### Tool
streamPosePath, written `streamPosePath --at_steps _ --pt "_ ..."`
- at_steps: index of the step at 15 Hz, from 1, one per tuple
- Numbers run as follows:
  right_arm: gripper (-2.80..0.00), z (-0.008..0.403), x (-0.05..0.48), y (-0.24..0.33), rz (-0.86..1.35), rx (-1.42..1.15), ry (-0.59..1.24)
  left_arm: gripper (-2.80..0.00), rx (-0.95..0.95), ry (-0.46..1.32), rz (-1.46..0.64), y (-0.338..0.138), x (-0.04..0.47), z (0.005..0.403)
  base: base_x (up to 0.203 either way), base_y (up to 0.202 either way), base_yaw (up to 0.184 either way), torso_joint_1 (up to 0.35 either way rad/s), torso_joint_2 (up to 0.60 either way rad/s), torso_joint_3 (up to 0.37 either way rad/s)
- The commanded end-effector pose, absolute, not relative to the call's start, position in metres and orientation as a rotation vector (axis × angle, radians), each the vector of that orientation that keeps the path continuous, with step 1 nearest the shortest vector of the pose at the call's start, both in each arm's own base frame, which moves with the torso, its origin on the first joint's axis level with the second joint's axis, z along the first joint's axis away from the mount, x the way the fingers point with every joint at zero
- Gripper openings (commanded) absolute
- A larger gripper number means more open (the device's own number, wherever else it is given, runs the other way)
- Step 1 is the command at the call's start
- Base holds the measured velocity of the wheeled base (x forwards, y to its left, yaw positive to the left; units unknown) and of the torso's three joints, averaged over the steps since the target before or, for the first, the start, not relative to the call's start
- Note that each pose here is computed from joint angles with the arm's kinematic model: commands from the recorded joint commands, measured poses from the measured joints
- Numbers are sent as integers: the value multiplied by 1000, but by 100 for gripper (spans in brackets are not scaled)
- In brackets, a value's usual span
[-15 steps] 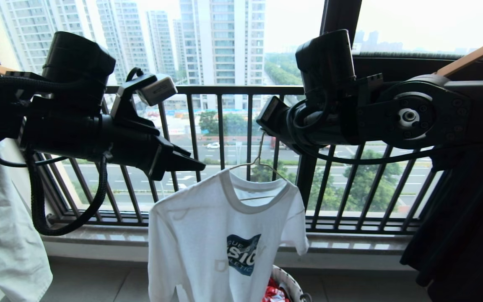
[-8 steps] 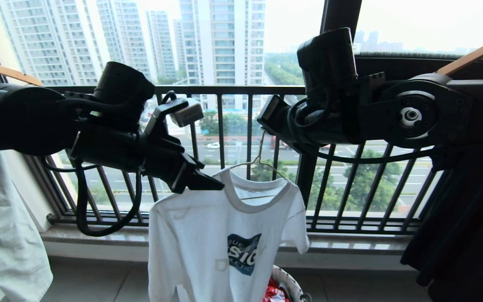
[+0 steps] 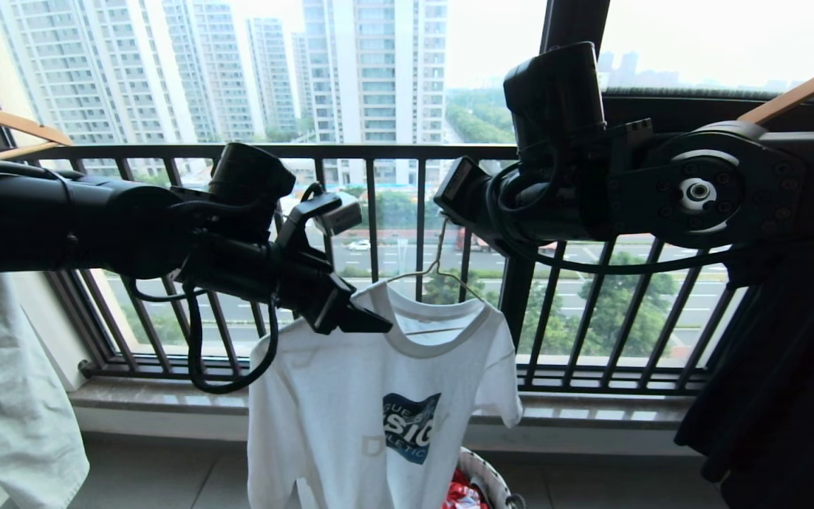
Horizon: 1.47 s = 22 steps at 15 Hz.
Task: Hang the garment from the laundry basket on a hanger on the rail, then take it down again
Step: Hang the clothes rack on the clothesline
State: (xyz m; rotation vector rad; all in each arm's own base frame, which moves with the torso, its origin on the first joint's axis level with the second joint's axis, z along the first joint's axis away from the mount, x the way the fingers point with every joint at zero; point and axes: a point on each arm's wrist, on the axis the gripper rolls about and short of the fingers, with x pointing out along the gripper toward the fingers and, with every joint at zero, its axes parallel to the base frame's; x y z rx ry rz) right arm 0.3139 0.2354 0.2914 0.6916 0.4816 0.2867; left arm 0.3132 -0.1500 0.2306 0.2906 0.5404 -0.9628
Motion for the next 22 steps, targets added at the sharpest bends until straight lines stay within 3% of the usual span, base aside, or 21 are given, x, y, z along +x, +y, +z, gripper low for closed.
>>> streamPosePath --at_steps 1,8,9,22 --pt "-280 292 314 235 285 696 482 0 290 573 -967 -153 321 219 0 0 0 0 0 0" --pt "-280 292 314 235 286 695 480 0 294 580 -965 -155 325 212 0 0 0 0 0 0" --pt "-280 292 314 235 286 695 480 -280 294 577 -965 -155 325 213 0 0 0 0 0 0" --pt "-280 291 313 235 295 659 480 -280 301 534 -969 -157 327 212 0 0 0 0 0 0"
